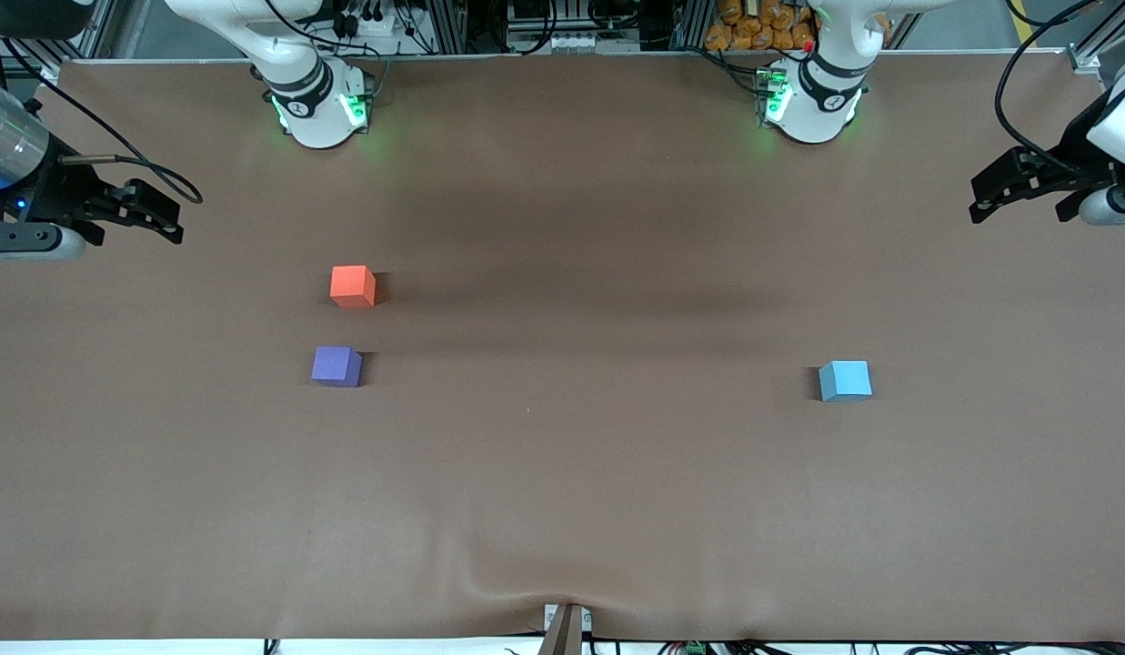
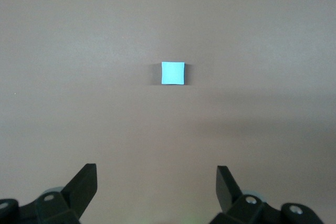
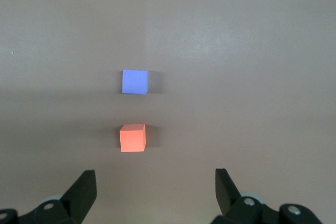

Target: Place blue block between orange and purple blocks

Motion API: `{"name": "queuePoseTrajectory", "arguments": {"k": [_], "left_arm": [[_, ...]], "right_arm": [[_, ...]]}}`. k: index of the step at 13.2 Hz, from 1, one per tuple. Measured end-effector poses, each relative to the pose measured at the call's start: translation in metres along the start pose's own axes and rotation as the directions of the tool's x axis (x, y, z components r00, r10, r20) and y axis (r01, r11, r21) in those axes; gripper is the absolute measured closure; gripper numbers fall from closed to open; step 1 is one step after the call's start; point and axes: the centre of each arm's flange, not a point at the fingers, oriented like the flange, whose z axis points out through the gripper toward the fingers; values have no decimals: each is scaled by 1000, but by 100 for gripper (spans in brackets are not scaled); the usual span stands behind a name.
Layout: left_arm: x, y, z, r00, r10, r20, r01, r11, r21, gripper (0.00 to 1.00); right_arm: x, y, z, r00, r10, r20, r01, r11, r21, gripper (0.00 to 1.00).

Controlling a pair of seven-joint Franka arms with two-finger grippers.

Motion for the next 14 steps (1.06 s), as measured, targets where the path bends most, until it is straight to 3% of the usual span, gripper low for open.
{"name": "queuePoseTrajectory", "arguments": {"k": [14], "left_arm": [[-1, -17, -9, 1000, -30, -4, 30, 1000, 0, 0]], "right_arm": [[0, 3, 0, 1000, 7, 1, -7, 1000, 4, 0]]}}
